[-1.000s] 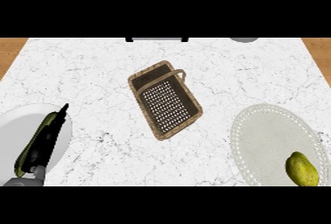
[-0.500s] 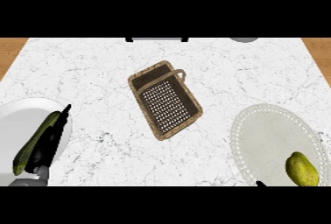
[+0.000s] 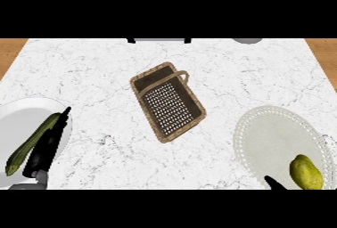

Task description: Pick the pear from the placemat and place it in the basket

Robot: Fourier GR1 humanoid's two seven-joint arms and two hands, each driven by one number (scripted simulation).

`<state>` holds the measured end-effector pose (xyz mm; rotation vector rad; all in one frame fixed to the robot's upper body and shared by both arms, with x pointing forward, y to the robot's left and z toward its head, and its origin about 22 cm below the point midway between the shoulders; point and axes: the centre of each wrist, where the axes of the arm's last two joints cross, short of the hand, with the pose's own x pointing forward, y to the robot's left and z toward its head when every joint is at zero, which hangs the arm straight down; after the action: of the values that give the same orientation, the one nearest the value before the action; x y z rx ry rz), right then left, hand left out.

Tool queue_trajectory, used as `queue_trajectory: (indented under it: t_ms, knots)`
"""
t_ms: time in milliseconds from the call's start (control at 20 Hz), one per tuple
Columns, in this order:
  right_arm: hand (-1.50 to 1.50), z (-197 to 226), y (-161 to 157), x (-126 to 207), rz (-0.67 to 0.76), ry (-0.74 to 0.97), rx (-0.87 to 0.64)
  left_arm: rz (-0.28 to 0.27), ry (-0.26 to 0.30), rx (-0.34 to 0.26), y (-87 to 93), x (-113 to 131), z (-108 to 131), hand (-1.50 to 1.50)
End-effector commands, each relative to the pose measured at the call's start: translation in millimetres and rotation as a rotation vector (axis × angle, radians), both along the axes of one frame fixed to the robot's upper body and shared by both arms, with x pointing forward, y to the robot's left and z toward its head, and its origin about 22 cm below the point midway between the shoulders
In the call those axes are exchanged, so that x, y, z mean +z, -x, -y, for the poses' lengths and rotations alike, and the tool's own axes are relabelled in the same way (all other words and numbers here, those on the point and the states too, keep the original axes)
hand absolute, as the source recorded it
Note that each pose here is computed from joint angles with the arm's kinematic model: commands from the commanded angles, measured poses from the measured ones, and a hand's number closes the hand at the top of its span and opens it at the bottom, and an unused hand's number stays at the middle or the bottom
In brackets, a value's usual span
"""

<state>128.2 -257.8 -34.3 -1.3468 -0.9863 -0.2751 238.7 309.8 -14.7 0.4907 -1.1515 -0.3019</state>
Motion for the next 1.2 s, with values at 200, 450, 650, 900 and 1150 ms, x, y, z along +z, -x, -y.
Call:
queue_trajectory:
  t_ms: [200,450,650,900,1150]
  knots:
    - [-1.50,3.0,7.3,-9.6,-0.002,-0.008,0.050,-0.006,0.019,0.002,-4.3,3.9,5.5,0.00]
    - [-1.50,19.3,-12.9,-17.6,-0.020,-0.045,0.054,0.010,0.016,-0.006,-4.8,15.3,5.6,0.00]
    - [1.50,10.8,-25.6,-16.7,-0.026,-0.096,0.124,-0.002,0.002,-0.007,-10.0,-8.7,-2.4,0.00]
    - [1.50,0.2,-32.8,-20.6,0.035,-0.117,0.227,0.000,-0.005,-0.020,-7.4,10.6,8.0,0.00]
    - [1.50,26.3,-44.1,-16.8,0.007,-0.048,0.288,-0.006,0.001,-0.017,-1.8,5.9,-3.1,0.00]
